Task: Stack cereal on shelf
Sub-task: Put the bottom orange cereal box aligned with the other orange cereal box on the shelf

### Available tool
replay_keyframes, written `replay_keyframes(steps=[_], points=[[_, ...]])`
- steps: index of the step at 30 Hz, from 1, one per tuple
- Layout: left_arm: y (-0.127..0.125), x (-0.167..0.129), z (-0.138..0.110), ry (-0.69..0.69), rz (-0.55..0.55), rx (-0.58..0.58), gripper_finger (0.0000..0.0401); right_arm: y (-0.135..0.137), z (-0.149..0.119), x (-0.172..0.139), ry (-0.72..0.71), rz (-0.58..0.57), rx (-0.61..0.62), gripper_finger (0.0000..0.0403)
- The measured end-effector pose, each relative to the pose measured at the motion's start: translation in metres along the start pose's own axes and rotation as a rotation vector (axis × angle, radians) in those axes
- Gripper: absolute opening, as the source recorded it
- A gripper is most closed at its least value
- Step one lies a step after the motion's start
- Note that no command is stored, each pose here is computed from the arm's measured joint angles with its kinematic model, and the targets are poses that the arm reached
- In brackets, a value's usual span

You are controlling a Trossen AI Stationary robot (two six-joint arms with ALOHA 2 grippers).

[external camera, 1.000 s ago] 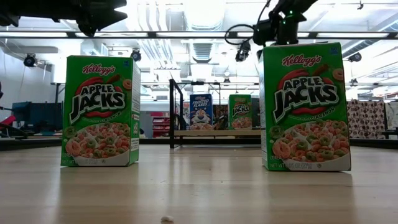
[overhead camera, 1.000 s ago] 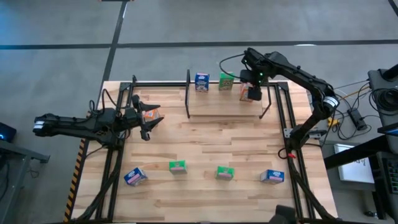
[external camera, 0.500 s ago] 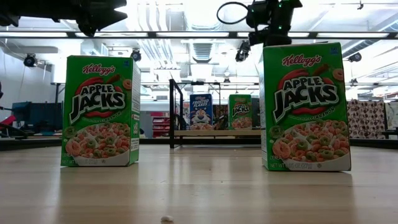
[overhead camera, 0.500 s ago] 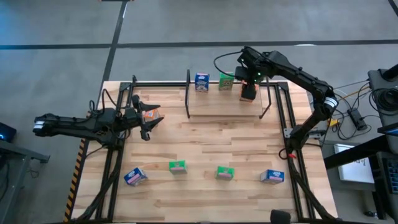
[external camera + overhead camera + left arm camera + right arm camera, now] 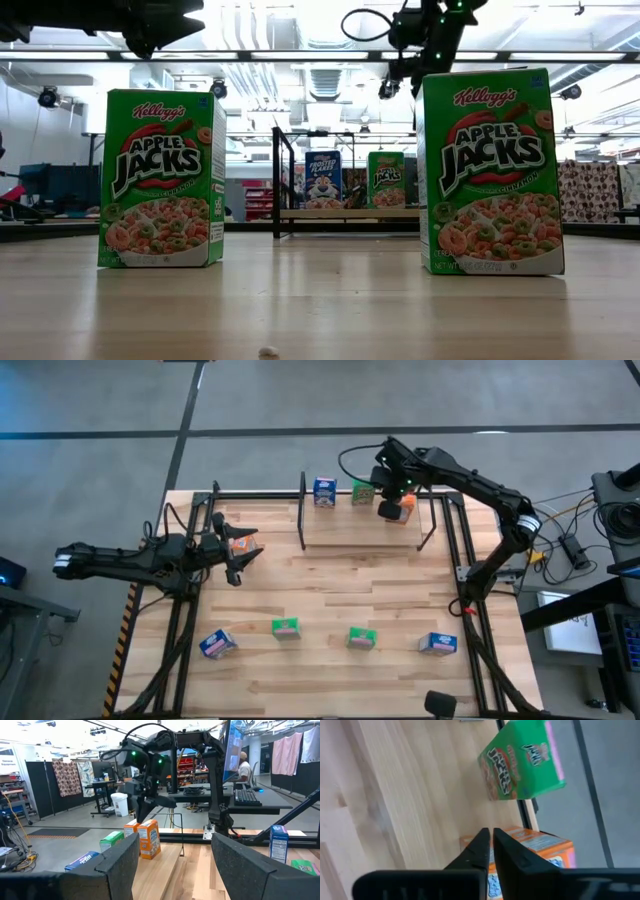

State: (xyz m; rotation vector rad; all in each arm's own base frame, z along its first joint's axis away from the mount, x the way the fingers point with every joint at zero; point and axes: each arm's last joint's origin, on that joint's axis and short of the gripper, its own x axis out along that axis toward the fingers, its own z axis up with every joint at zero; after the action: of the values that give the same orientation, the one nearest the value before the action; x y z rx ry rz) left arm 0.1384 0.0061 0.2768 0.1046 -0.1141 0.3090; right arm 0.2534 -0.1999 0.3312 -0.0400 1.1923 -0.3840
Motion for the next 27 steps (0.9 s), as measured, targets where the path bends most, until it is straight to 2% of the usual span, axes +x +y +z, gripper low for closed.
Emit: replay_keyframes(steps=[5, 10, 12, 27], points=[[0.000, 0.000, 0.000, 0.000, 0.000, -0.003, 0.0231, 0.000, 0.002, 0.019, 0.050, 0.019, -0.008, 0.0012], [0.000, 0.000, 0.000, 0.000, -0.001, -0.008, 0.0231, -0.002, 0.001, 0.033, 0.149, -0.053, -0.028, 0.0012], [0.000, 0.000, 0.000, 0.000, -0.001, -0.008, 0.0231, -0.002, 0.000, 0.037, 0.172, -0.045, -0.031, 0.0012], [0.000, 0.000, 0.000, 0.000, -0.001, -0.008, 0.0231, 0.000, -0.005, 0.039, 0.226, -0.036, -0.025, 0.0012]])
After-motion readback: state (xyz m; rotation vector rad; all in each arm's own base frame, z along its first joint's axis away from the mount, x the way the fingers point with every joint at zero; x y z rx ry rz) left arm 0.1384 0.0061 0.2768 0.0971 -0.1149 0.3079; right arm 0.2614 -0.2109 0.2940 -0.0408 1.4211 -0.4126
